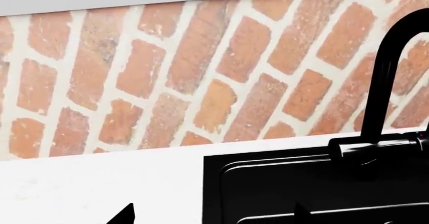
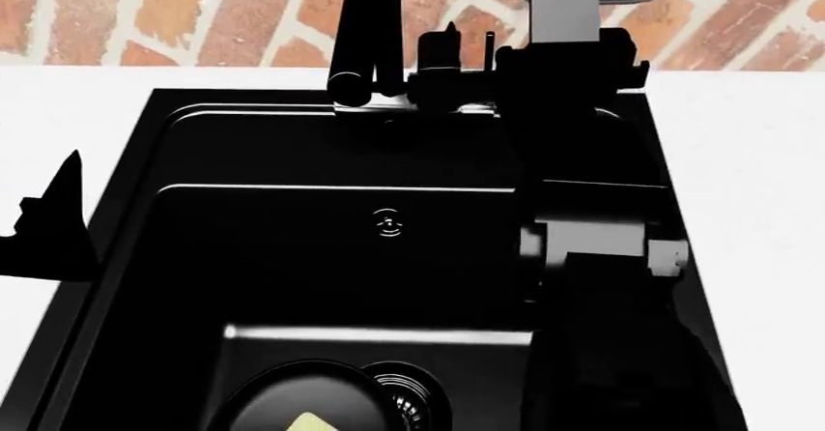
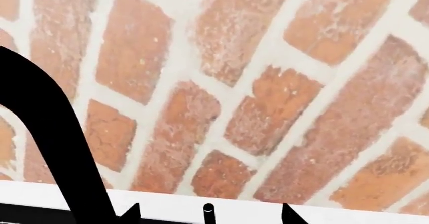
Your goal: Pick the pan and sponge and place them into the sink. Then turn on the water.
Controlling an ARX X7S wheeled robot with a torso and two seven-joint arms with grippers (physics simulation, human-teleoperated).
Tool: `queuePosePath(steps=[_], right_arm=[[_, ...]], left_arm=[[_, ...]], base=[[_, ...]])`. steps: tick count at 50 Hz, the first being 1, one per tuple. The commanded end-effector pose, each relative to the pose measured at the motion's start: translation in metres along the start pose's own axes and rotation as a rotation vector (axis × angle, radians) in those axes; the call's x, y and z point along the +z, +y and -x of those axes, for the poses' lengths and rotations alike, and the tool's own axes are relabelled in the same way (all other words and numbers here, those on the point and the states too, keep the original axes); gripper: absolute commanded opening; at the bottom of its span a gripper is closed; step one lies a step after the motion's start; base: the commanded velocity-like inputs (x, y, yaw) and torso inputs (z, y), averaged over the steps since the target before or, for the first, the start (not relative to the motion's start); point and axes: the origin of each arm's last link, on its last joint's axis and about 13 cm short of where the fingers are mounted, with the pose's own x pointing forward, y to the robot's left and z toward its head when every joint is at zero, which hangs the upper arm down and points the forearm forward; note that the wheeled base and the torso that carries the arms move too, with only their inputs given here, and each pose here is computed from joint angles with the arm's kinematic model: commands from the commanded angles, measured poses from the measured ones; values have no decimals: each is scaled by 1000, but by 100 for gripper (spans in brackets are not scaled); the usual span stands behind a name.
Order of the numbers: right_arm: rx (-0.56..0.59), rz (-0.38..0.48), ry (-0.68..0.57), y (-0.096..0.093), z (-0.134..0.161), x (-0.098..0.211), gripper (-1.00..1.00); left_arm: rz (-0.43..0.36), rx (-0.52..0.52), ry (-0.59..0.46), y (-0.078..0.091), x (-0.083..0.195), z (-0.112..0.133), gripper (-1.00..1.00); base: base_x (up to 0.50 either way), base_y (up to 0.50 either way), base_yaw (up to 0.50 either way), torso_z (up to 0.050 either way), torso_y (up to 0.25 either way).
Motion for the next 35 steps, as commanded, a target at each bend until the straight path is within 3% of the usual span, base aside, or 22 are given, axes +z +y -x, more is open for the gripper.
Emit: queuePosePath(steps=[1, 14, 35], right_arm=[[-7, 1, 20, 0, 1, -3, 100], [-14, 19, 2, 0, 0, 3, 100], [-37, 42, 18, 1, -1, 14, 100]], left_arm=[[-18, 1, 1, 1, 0, 1, 100], [-4, 8, -8, 0, 3, 1, 100], [-3, 30, -7, 4, 2, 5, 100]], base=[[0, 0, 0, 5, -148], [0, 0, 0, 5, -104], [0, 0, 0, 0, 0]])
